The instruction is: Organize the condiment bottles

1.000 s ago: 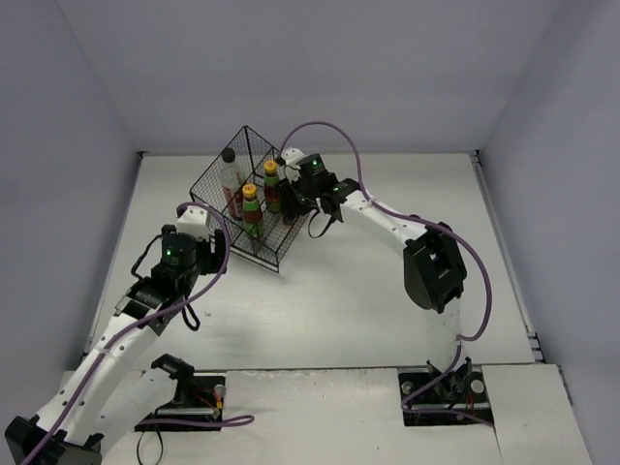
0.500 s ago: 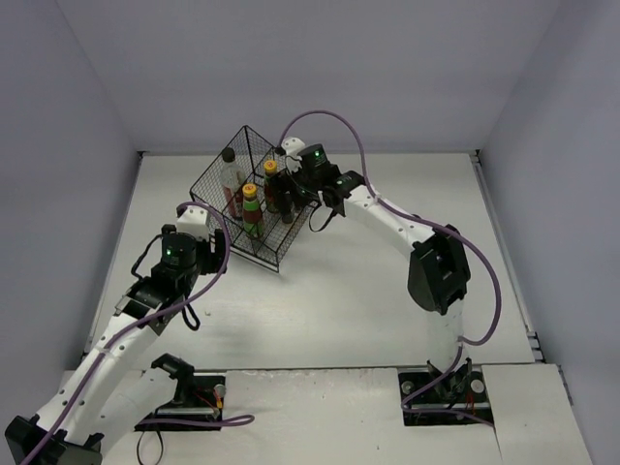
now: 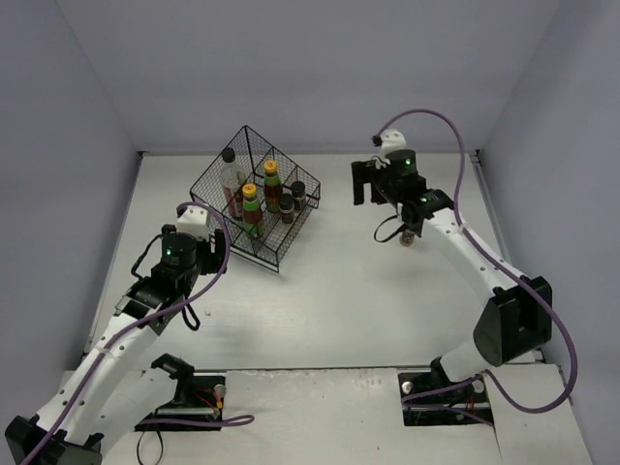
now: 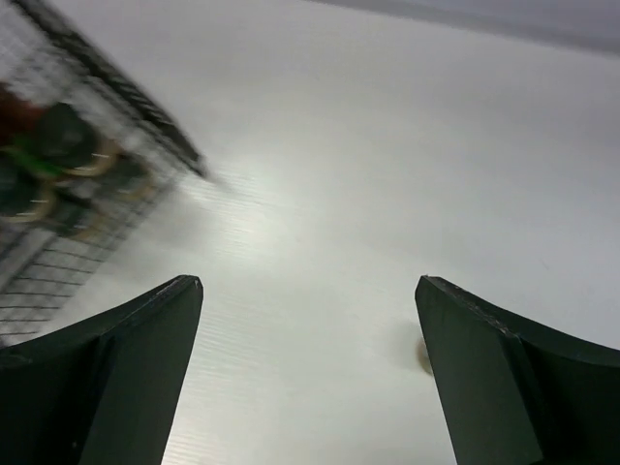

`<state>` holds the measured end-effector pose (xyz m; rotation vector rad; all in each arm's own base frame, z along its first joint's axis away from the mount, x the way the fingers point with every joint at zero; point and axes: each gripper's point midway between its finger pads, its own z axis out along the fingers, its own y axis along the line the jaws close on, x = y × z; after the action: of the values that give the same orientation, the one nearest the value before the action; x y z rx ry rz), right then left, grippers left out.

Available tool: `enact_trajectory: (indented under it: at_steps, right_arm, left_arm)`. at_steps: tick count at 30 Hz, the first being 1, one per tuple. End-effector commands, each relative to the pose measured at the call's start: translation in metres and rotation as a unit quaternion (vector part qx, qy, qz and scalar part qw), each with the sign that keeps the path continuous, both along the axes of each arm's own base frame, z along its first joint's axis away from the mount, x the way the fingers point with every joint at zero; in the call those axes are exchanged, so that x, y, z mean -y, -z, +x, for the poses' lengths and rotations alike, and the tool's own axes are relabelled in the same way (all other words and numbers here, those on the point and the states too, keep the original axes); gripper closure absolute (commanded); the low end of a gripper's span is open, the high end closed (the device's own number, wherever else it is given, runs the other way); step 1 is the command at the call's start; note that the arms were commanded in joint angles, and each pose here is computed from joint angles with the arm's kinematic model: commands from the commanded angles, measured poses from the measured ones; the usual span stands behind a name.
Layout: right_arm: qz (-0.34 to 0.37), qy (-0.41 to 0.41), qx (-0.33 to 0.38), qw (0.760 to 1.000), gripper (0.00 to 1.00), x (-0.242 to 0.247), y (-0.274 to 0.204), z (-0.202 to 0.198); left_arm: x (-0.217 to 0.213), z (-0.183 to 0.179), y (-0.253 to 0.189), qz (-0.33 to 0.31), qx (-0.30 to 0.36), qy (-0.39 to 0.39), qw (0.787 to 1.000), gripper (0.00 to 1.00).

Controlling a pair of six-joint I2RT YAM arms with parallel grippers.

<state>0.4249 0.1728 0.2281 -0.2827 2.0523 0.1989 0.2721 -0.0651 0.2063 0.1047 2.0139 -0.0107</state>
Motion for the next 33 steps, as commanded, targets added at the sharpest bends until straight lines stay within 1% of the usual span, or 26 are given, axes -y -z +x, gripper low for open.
enact_trajectory:
  at_steps: [1, 3, 4, 7, 9, 15, 19, 20, 25, 26, 28, 29, 31, 32, 33]
  right_arm:
    - [0.007, 0.103, 0.024, 0.994, 0.01, 0.051, 0.002, -0.001]
    - [0.014, 0.139, 0.026, 0.99, 0.0, 0.08, 0.004, -0.005]
    - [0.018, 0.153, 0.012, 0.988, 0.0, 0.09, 0.019, -0.009]
    - [0.028, 0.191, -0.004, 0.981, 0.0, 0.123, 0.036, -0.013]
    - [0.04, 0.19, -0.013, 0.981, 0.0, 0.128, 0.045, -0.012]
    - [0.037, 0.196, -0.048, 0.979, 0.01, 0.136, 0.079, -0.007]
    - [0.032, 0.201, -0.067, 0.977, 0.06, 0.141, 0.1, -0.005]
    - [0.03, 0.201, -0.073, 0.976, 0.1, 0.142, 0.105, -0.004]
    - [0.029, 0.198, -0.084, 0.976, 0.22, 0.141, 0.12, -0.006]
    - [0.028, 0.199, -0.086, 0.976, 0.28, 0.143, 0.123, -0.006]
    - [0.026, 0.2, -0.086, 0.976, 0.34, 0.143, 0.125, -0.005]
    - [0.024, 0.201, -0.087, 0.976, 0.42, 0.144, 0.125, -0.005]
    - [0.022, 0.199, -0.086, 0.976, 0.49, 0.144, 0.126, -0.004]
    - [0.021, 0.2, -0.084, 0.976, 0.56, 0.145, 0.125, -0.004]
    - [0.017, 0.197, -0.082, 0.977, 0.6, 0.145, 0.124, -0.004]
  left_arm:
    - [0.001, 0.009, -0.02, -0.01, 0.033, -0.001, 0.999, 0.29]
    - [0.001, 0.009, -0.019, -0.009, 0.033, -0.001, 0.999, 0.29]
    - [0.001, 0.009, -0.019, -0.01, 0.032, 0.0, 0.999, 0.29]
    - [0.001, 0.009, -0.019, -0.009, 0.032, 0.0, 0.999, 0.29]
    - [0.001, 0.009, -0.019, -0.009, 0.032, 0.0, 0.999, 0.29]
    - [0.001, 0.009, -0.019, -0.007, 0.031, -0.002, 0.999, 0.29]
    - [0.0, 0.009, -0.018, -0.007, 0.031, -0.003, 0.999, 0.29]
    - [0.001, 0.009, -0.017, -0.007, 0.029, -0.002, 1.0, 0.29]
    - [0.001, 0.009, -0.017, -0.006, 0.029, -0.002, 1.0, 0.29]
    - [0.001, 0.009, -0.017, -0.006, 0.029, -0.002, 1.0, 0.29]
    - [0.001, 0.009, -0.017, -0.006, 0.029, -0.002, 1.0, 0.29]
    - [0.001, 0.009, -0.017, -0.006, 0.029, -0.002, 1.0, 0.29]
    - [0.001, 0.009, -0.017, -0.006, 0.03, -0.001, 1.0, 0.29]
    - [0.001, 0.009, -0.017, -0.006, 0.029, -0.001, 1.0, 0.29]
    - [0.001, 0.009, -0.017, -0.006, 0.029, -0.001, 1.0, 0.29]
